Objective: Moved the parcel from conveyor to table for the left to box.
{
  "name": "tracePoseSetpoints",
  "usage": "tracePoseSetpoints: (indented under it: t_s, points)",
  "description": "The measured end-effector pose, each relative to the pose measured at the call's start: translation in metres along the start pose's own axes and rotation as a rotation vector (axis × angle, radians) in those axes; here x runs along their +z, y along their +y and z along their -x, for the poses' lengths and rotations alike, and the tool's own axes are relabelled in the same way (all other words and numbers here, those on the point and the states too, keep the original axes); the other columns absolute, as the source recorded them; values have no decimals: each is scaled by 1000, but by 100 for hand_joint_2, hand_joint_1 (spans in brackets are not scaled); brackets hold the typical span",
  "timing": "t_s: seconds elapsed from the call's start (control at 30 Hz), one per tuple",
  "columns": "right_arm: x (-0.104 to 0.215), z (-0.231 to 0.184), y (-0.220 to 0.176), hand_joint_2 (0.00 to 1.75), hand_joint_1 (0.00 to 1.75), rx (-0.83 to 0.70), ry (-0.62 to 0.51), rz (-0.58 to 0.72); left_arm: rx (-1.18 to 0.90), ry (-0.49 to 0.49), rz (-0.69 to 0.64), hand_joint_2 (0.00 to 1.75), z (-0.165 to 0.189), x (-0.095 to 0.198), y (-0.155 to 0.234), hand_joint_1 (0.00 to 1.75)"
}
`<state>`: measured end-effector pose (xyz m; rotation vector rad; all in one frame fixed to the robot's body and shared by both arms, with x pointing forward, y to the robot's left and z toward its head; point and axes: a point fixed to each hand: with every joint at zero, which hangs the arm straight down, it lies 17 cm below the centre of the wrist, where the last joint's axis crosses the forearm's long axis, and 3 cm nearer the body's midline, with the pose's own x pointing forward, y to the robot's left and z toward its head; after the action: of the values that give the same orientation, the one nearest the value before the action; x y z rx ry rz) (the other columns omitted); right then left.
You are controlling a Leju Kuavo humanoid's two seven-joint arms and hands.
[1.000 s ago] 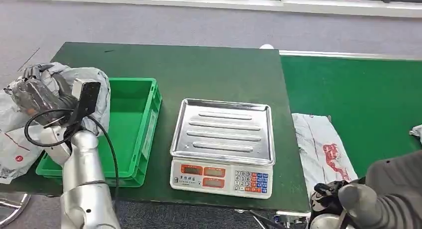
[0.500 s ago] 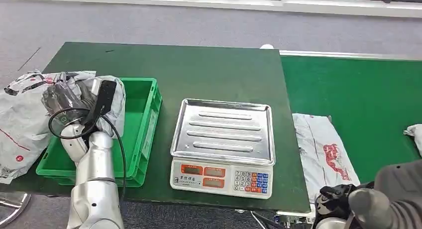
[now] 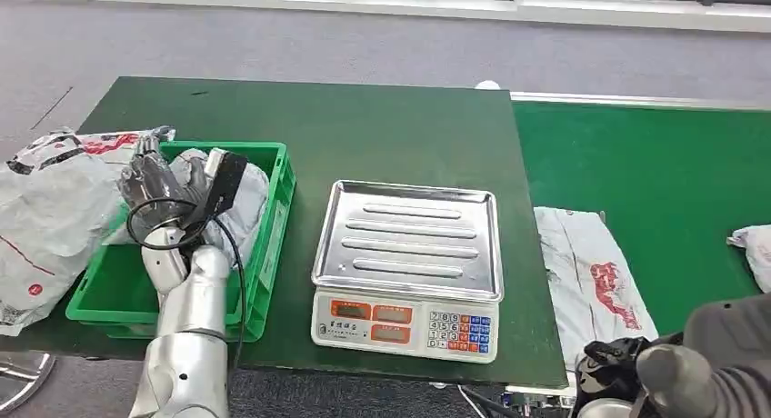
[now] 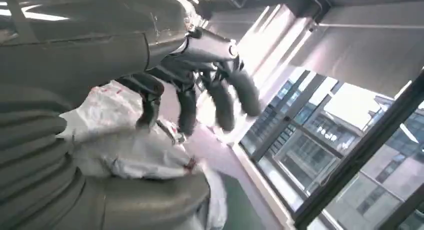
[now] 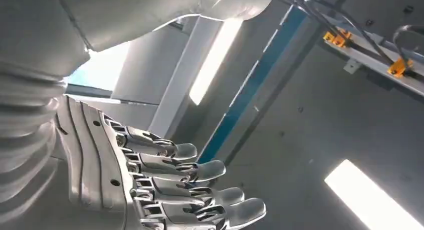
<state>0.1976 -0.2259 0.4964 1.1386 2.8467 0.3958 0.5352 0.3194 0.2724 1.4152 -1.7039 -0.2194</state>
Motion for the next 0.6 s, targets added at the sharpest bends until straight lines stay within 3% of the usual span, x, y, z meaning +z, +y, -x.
tracePoseSetpoints:
  t_s: [0.6]
  points:
    - [0, 0, 0, 175, 0, 0, 0, -1, 30, -3, -6, 175, -3, 1, 0, 0]
